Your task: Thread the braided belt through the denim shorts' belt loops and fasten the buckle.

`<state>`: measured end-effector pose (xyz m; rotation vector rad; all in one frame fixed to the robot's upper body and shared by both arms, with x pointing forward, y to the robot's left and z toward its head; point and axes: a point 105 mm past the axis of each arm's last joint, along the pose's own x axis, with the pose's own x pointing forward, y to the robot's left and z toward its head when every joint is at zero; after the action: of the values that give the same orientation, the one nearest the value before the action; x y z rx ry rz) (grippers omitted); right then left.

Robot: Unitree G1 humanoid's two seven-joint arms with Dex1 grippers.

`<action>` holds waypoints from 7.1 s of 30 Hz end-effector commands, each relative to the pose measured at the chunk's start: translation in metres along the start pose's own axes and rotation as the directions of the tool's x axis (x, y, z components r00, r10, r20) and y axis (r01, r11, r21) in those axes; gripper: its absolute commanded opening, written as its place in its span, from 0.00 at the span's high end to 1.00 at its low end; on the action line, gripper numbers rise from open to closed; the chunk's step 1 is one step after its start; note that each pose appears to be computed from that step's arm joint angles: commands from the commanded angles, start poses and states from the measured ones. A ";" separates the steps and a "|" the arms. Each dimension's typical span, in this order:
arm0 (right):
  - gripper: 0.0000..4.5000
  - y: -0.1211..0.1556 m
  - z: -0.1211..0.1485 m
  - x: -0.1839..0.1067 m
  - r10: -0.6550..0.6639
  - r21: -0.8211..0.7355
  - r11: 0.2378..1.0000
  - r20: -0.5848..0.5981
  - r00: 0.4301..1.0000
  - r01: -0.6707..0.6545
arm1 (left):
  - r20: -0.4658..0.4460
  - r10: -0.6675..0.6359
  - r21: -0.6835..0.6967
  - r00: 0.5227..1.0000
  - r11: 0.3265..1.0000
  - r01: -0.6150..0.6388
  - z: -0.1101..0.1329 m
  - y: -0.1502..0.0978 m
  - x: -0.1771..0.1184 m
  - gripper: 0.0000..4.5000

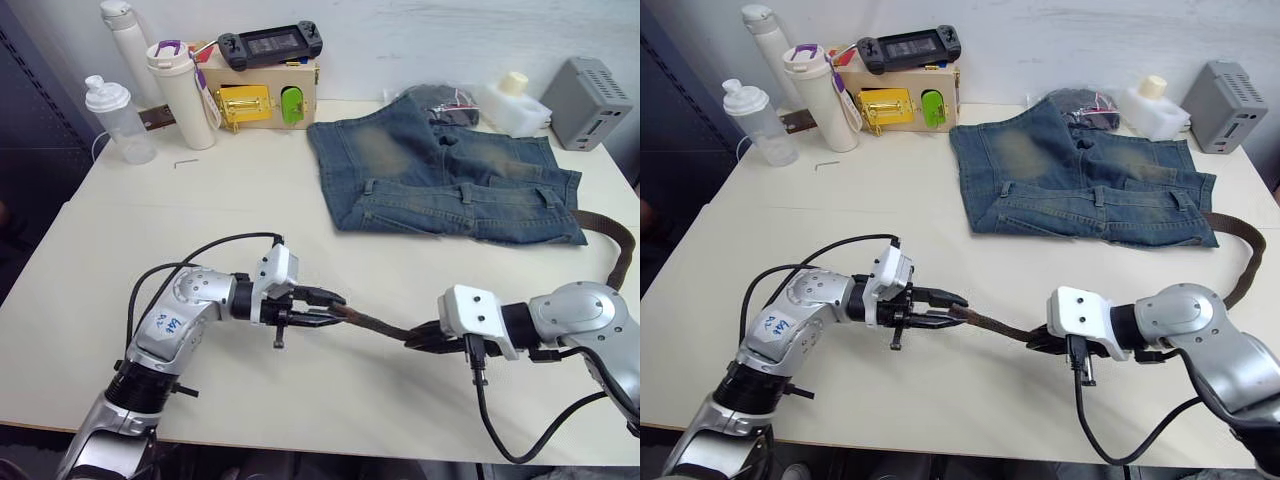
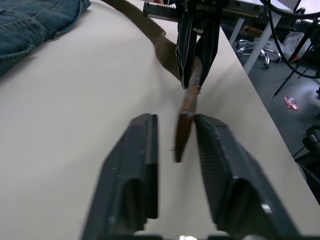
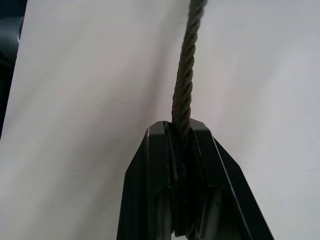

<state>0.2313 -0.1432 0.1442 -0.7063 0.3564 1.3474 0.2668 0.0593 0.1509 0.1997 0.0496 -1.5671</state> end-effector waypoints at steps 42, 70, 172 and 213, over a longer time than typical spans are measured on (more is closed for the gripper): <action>0.11 -0.014 -0.011 -0.087 -0.708 0.817 0.563 0.400 0.581 0.123 | 0.342 0.081 -0.446 0.936 0.891 0.086 0.037 -0.017 0.017 1.00; 0.11 0.025 0.036 -0.014 -0.740 0.897 0.335 0.440 0.509 -0.288 | 0.460 0.052 -0.484 0.886 0.852 0.201 0.074 -0.018 0.012 1.00; 1.00 -0.016 0.033 -0.105 -0.899 0.806 0.431 0.420 -0.120 -0.406 | -0.215 0.645 0.773 0.733 0.571 -0.276 -0.089 0.068 -0.060 0.99; 1.00 -0.068 -0.007 -0.058 -0.875 0.992 0.099 0.126 0.468 -0.083 | -0.001 0.385 -0.122 0.923 0.916 -0.382 0.000 -0.045 -0.079 0.28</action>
<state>0.2868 -0.1973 0.1844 0.8884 0.1595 0.3643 0.2174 0.1452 0.1752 0.1560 0.0209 -1.1600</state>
